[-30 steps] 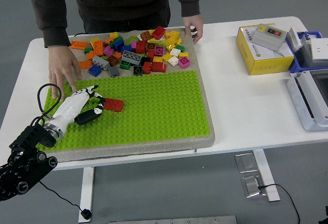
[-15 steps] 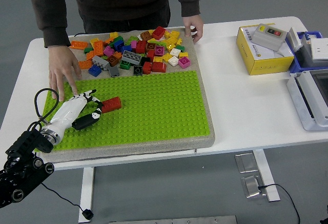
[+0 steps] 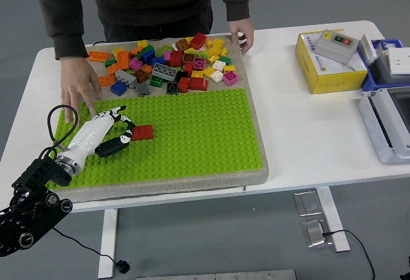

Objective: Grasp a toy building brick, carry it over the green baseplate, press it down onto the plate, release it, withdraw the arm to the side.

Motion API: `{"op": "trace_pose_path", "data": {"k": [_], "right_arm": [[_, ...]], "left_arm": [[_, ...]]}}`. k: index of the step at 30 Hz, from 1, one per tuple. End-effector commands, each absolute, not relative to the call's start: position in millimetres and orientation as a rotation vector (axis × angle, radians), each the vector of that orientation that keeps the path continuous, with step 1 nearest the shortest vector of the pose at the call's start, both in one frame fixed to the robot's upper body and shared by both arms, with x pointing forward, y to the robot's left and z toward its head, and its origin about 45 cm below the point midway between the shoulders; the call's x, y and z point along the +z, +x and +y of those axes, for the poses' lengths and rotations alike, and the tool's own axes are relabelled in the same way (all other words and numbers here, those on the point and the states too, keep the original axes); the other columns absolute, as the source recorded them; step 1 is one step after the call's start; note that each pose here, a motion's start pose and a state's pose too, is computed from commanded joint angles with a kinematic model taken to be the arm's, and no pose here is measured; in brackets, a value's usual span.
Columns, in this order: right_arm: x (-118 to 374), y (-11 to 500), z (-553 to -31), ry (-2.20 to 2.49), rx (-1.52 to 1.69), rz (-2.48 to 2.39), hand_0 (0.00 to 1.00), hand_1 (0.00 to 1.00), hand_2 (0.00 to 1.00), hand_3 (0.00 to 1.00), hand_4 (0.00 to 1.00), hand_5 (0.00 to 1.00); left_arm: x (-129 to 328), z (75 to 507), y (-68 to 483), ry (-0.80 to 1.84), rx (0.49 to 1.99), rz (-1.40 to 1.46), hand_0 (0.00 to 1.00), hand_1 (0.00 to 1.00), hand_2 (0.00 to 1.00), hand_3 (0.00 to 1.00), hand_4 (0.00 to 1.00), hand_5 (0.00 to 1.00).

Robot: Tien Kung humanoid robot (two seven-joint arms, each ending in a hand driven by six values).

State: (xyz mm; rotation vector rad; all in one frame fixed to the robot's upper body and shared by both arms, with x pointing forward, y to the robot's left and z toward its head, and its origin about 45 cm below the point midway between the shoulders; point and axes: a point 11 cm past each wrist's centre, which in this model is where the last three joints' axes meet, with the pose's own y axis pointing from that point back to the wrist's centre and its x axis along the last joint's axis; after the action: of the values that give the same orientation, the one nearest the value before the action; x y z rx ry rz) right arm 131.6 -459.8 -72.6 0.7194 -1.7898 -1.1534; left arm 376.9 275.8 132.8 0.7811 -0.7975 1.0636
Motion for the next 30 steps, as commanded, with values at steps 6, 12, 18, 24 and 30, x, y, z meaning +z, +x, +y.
{"op": "trace_pose_path", "data": {"k": [6, 12, 18, 24, 30], "right_arm": [[-72.3, 131.4, -460.5, 0.717, -1.154, -1.79, 0.658, 0.597, 0.555, 0.694, 0.477, 0.956], [-72.0, 131.1, -461.4, 0.714, -1.154, -1.789, 0.658, 0.596, 0.554, 0.693, 0.479, 0.955], [-72.1, 130.7, -461.3, 0.713, -1.155, -1.787, 0.658, 0.596, 0.555, 0.693, 0.479, 0.955], [-72.2, 130.4, -461.3, 0.713, -1.156, -1.789, 0.658, 0.596, 0.555, 0.693, 0.48, 0.955], [-72.6, 130.6, -460.2, 0.715, -1.157, -1.788, 0.66, 0.596, 0.555, 0.693, 0.481, 0.954]], "left_arm": [[135.5, 272.3, 377.8, 0.772, 1.061, -0.804, 0.985, 0.972, 0.99, 0.623, 0.331, 0.72], [132.7, 270.6, 375.4, 0.773, 1.054, -0.795, 0.984, 0.972, 0.988, 0.623, 0.332, 0.721], [129.2, 269.0, 373.1, 0.777, 1.046, -0.788, 0.984, 0.972, 0.988, 0.621, 0.332, 0.721], [126.3, 270.2, 372.1, 0.788, 1.039, -0.787, 0.984, 0.972, 0.988, 0.62, 0.332, 0.721], [122.9, 266.5, 373.4, 0.794, 1.027, -0.788, 0.984, 0.972, 0.988, 0.621, 0.331, 0.721]]}}
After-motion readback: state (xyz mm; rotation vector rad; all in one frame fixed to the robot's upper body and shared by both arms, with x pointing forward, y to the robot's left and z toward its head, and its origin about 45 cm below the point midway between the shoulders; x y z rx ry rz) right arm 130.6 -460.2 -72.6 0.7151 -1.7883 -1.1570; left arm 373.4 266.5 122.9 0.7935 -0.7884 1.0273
